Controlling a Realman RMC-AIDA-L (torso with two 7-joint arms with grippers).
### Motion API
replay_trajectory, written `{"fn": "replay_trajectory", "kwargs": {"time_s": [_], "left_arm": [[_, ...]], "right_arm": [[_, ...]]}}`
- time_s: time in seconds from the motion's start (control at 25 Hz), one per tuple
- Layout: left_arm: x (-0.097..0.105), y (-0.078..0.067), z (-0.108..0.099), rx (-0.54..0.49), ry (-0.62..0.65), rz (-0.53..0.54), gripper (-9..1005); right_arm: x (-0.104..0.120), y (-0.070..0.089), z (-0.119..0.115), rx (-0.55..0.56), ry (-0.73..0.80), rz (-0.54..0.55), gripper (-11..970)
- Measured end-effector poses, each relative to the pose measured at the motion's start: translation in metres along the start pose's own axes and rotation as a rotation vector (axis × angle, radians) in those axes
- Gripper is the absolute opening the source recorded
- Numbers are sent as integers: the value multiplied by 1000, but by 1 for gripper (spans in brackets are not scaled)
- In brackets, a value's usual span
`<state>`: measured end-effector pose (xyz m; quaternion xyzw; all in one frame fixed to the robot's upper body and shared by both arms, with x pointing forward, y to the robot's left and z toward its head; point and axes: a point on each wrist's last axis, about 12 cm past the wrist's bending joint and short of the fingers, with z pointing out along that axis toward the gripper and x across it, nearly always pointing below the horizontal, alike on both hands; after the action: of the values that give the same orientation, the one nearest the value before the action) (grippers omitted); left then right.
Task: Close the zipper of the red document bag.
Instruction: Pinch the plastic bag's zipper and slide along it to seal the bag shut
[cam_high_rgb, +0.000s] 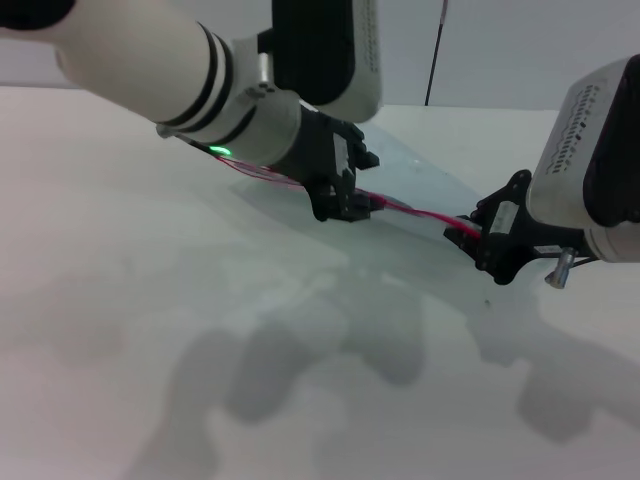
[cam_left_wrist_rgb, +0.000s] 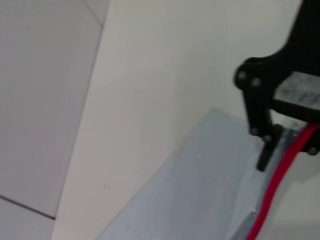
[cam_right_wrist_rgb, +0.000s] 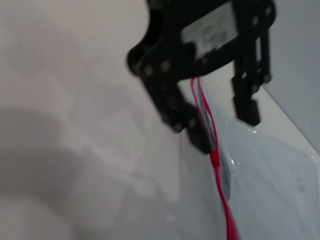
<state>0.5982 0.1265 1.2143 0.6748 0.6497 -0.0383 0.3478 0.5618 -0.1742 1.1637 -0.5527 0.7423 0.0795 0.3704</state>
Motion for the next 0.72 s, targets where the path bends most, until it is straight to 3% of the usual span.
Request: {"fn": "replay_trajectory", "kwargs": {"time_s": [0.24,0.72], "left_arm": [[-5,-6,5,23,2,18,465],[-2,-4,9,17,6,16,461]], "right_arm": [[0,-3,-2,9,-2,-3,49],[-3,-1,-2,0,-21,-18,48]]}}
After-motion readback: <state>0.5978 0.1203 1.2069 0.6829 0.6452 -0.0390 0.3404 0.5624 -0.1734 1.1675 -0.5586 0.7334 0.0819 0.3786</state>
